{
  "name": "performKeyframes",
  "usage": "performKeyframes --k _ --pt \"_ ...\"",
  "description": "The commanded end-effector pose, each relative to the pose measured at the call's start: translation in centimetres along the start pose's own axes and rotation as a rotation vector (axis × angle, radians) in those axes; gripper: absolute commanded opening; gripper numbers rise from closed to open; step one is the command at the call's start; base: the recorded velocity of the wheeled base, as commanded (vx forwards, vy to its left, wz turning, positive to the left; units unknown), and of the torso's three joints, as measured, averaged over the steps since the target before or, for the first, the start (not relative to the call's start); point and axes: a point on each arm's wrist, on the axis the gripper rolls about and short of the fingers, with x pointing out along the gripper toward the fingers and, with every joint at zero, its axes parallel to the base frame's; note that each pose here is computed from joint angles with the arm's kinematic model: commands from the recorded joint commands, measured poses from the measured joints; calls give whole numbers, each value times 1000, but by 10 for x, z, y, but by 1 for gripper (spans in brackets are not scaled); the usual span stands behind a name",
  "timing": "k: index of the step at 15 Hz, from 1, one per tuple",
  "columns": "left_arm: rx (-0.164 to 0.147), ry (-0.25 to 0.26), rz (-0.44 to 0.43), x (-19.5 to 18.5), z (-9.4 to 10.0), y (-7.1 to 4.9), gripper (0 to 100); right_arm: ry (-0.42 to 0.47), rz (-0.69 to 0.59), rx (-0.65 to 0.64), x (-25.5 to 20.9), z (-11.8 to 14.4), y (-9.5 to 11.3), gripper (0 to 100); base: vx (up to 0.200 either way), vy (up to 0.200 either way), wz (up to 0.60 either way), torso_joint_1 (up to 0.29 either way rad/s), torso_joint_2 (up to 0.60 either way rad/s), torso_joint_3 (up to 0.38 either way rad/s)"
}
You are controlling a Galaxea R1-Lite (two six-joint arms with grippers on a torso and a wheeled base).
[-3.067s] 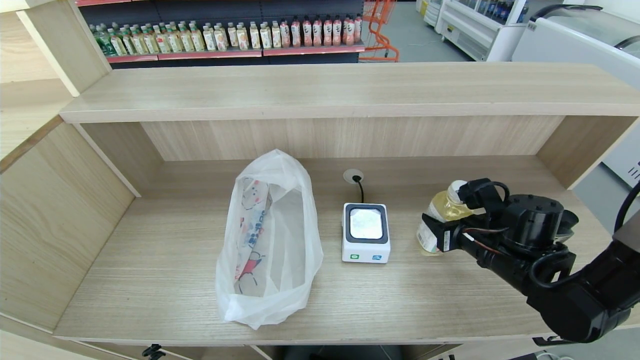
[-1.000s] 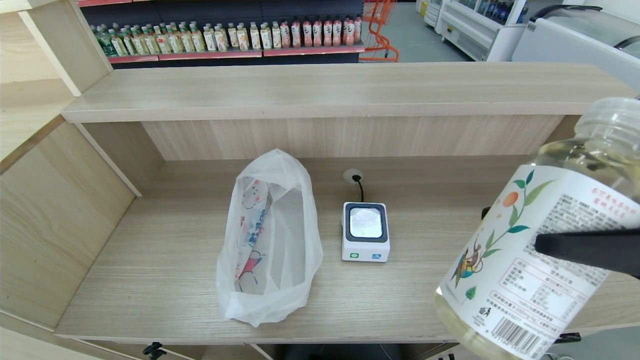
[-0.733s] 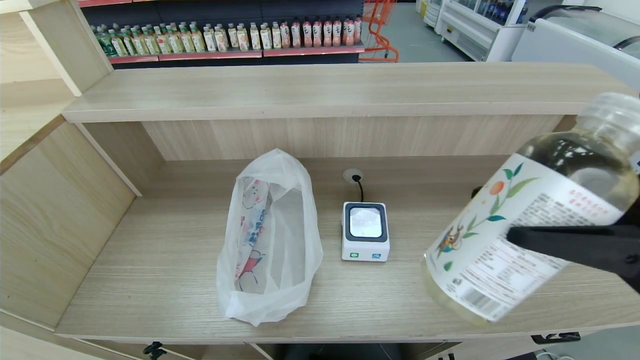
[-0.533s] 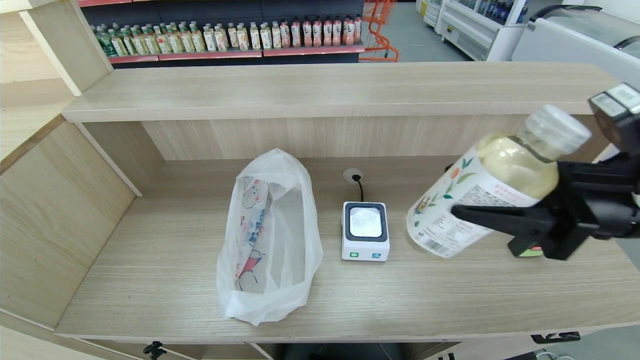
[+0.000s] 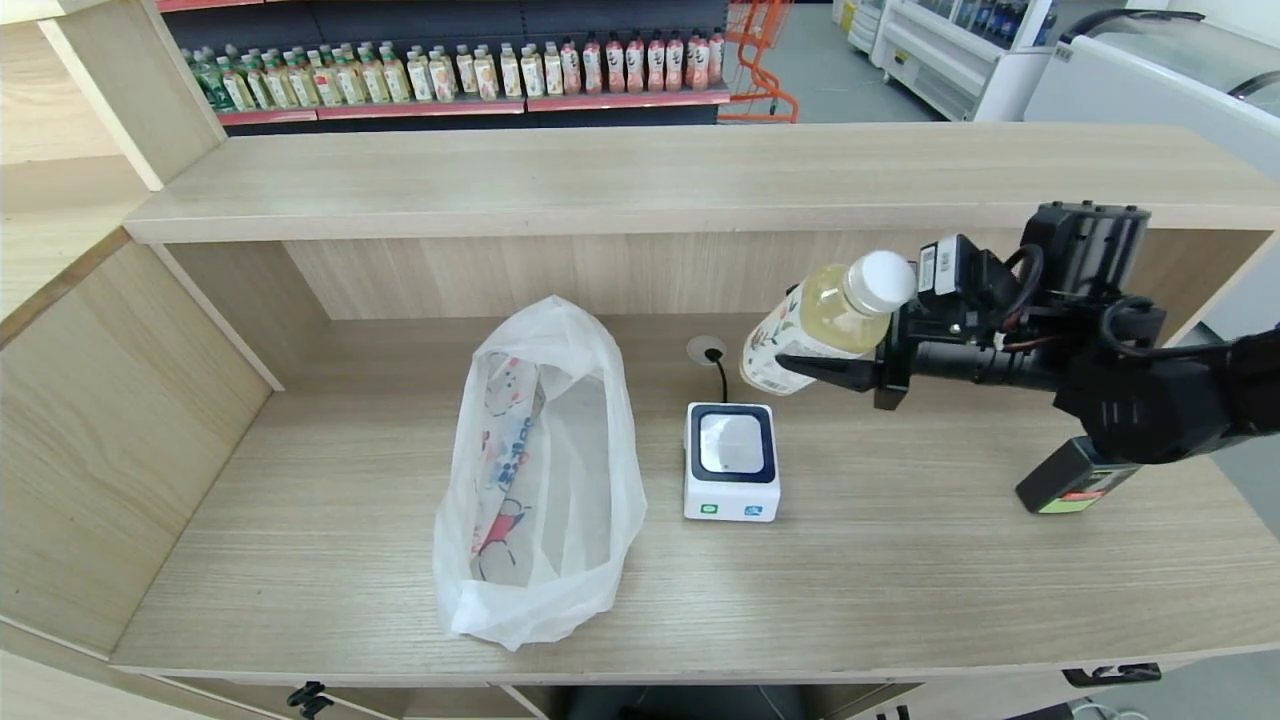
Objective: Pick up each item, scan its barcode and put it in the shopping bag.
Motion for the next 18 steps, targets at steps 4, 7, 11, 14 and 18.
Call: performKeyframes --k 4,7,11,14,18 --pt "0 0 1 0 0 0 100 38 57 95 21 -56 20 0 0 0 0 0 0 0" --pt "0 0 1 0 0 0 100 1 79 71 28 -63 23 0 0 0 0 0 0 0" --pt "0 0 1 0 0 0 100 -38 85 33 47 -73 28 0 0 0 0 0 0 0" --pt "0 0 1 0 0 0 100 -60 90 13 60 -77 26 0 0 0 0 0 0 0" --pt "0 0 1 0 0 0 100 -66 89 -9 64 -79 25 0 0 0 0 0 0 0"
